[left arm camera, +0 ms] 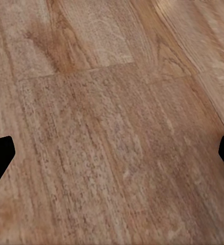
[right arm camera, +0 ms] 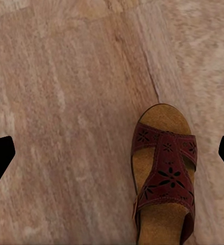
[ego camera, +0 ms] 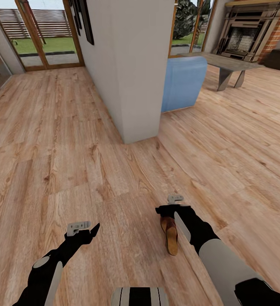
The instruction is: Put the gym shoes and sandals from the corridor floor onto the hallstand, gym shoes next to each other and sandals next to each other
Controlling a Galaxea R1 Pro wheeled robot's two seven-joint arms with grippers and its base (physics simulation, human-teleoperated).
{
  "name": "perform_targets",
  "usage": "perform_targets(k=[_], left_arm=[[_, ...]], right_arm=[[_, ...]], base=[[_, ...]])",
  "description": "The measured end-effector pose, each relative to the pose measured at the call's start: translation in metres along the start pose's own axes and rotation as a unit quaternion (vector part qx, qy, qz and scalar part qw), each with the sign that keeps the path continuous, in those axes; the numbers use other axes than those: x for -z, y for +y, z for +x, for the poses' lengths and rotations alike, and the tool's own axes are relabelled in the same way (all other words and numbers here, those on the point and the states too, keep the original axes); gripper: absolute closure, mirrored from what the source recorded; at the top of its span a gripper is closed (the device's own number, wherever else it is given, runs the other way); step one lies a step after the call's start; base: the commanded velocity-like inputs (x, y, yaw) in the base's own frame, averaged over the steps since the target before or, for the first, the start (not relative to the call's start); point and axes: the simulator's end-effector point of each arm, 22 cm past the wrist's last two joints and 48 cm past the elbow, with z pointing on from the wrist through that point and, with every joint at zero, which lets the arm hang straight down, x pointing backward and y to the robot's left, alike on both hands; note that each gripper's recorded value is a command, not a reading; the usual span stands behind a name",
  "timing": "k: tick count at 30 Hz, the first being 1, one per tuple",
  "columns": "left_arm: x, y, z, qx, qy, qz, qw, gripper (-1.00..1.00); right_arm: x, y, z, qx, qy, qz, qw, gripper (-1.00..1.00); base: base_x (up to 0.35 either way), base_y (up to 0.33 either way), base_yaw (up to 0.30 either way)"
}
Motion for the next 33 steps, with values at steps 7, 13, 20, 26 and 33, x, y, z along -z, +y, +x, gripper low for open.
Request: perform_targets(k=[7,13,20,26,33], left_arm=[[0.0001,0.0005,-0.0001,0.0,0.0,-0.001,1.0,-1.0],[0.0001,0.0006,-0.0001,0.0,0.0,-0.001,1.0,-1.0],[0.0001,0.0005,-0.0001,0.0,0.0,-0.001,1.0,-1.0],[0.0001,0.0005,0.0,0.0,0.0,-0.001,1.0,-1.0],[0.0001,0.0006,-0.0001,0.0,0.0,-0.001,1.0,-1.0]], right_arm=[[0.0,-0.0003,0.0001,0.0,0.0,0.001,1.0,-1.0],[0.0,-0.0002,0.0001,0.0,0.0,0.001,1.0,-1.0],[0.0,-0.0003,0.0001,0.0,0.0,0.001,1.0,-1.0],[0.0,-0.0003,0.0001,0.0,0.0,0.001,1.0,-1.0],[0.0,-0.0003,0.0001,0.0,0.0,0.001,1.0,-1.0]], base=[[0.0,0.0,0.0],[0.0,0.0,-0.002],[0.0,0.0,-0.153],[0.0,0.0,-0.115],[0.0,0.0,-0.018]])
